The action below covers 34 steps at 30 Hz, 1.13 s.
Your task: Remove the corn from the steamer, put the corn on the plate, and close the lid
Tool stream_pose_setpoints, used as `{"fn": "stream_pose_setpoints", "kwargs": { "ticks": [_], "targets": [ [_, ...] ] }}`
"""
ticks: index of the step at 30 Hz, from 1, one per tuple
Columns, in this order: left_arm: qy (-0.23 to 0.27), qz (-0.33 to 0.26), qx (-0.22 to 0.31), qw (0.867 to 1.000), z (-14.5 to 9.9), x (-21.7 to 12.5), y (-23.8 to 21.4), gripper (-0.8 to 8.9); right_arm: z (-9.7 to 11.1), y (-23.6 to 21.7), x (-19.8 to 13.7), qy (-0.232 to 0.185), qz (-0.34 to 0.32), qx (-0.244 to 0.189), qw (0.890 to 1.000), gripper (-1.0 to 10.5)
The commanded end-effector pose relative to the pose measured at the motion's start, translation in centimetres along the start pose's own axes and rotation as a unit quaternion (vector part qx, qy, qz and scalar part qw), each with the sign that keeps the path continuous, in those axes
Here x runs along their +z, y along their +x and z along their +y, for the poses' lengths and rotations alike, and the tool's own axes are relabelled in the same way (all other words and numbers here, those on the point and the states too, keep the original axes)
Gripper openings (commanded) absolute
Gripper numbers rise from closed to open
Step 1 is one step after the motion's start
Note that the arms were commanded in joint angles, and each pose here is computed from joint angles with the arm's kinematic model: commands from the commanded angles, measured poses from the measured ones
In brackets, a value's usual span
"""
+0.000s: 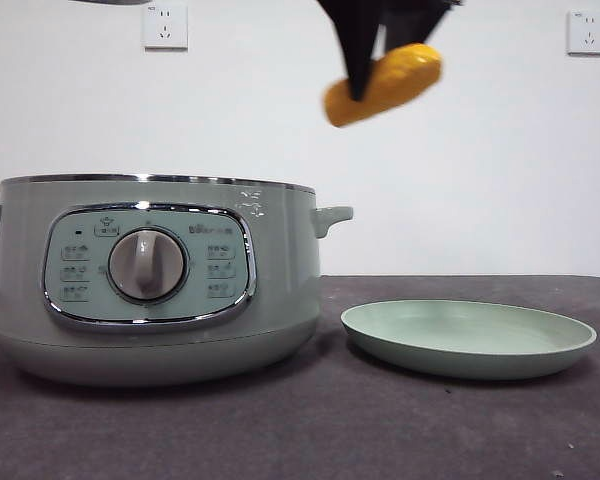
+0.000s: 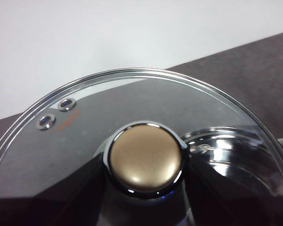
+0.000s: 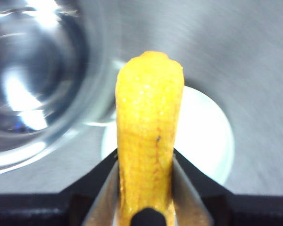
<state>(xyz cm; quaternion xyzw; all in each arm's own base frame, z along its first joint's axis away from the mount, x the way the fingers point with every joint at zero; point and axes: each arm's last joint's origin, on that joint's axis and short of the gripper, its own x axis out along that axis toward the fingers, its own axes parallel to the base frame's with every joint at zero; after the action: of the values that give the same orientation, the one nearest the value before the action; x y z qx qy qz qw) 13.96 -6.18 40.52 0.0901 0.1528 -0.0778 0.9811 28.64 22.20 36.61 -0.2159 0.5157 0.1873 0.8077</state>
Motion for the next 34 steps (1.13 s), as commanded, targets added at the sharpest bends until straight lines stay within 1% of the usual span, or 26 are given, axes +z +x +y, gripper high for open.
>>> {"fn": "stream_pose_setpoints", "kwargs": {
  "ticks": [1,3,6,11,15,20,23,26,28,29,30,32,34],
  "targets": [
    [-0.024,-0.033,-0.012,0.999,0.0,0.8,-0.1,-0.09,-1.1,1.4,-0.5,0.033,0.033,-0.01,0.999,-0.1],
    [-0.023,-0.03,-0.022,0.999,-0.1,0.8,0.1,-0.09,-1.7,2.5,-0.9,0.043,0.051,-0.015,0.998,-0.1],
    [-0.022,-0.026,-0.022,0.999,-0.2,0.8,0.4,-0.09,-2.2,4.7,-1.6,0.05,0.079,-0.02,0.995,-0.1],
    [-0.022,-0.026,-0.022,0.999,-0.2,0.8,0.4,-0.09,-2.6,9.3,-3.1,0.062,0.097,-0.024,0.993,-0.1],
    [-0.022,-0.026,-0.022,0.999,-0.2,0.8,0.4,-0.09,-2.2,13.1,-4.8,0.066,0.093,-0.025,0.993,-0.1],
    [-0.022,-0.025,-0.022,0.999,-0.2,0.8,0.5,-0.09,-1.6,16.8,-6.9,0.071,0.074,-0.025,0.994,-0.1],
    [-0.022,-0.025,-0.022,0.999,-0.2,0.8,0.5,-0.09,-1.4,18.1,-7.8,0.075,0.064,-0.025,0.995,-0.1],
    [-0.022,-0.025,-0.022,0.999,-0.2,0.8,0.5,-0.09,-1.4,18.5,-8.2,0.076,0.065,-0.022,0.995,-0.1],
    [-0.022,-0.025,-0.022,0.999,-0.2,0.8,0.5,-0.09,-1.4,18.5,-8.2,0.076,0.066,-0.022,0.995,0.2],
    [-0.022,-0.025,-0.022,0.999,-0.2,0.8,0.5,-0.09,-1.4,18.5,-8.2,0.076,0.066,-0.022,0.995,0.6],
    [-0.022,-0.025,-0.022,0.999,-0.2,0.8,0.5,-0.09,-1.4,18.5,-8.2,0.076,0.066,-0.022,0.995,1.1],
    [-0.022,-0.025,-0.022,0.999,-0.2,0.8,0.5,-0.09,-1.5,18.5,-8.2,0.078,0.067,-0.023,0.994,2.6],
    [-0.022,-0.025,-0.022,0.999,-0.2,0.8,0.5,-0.09,-1.5,18.5,-8.2,0.079,0.067,-0.023,0.994,3.7]
  ]
}}
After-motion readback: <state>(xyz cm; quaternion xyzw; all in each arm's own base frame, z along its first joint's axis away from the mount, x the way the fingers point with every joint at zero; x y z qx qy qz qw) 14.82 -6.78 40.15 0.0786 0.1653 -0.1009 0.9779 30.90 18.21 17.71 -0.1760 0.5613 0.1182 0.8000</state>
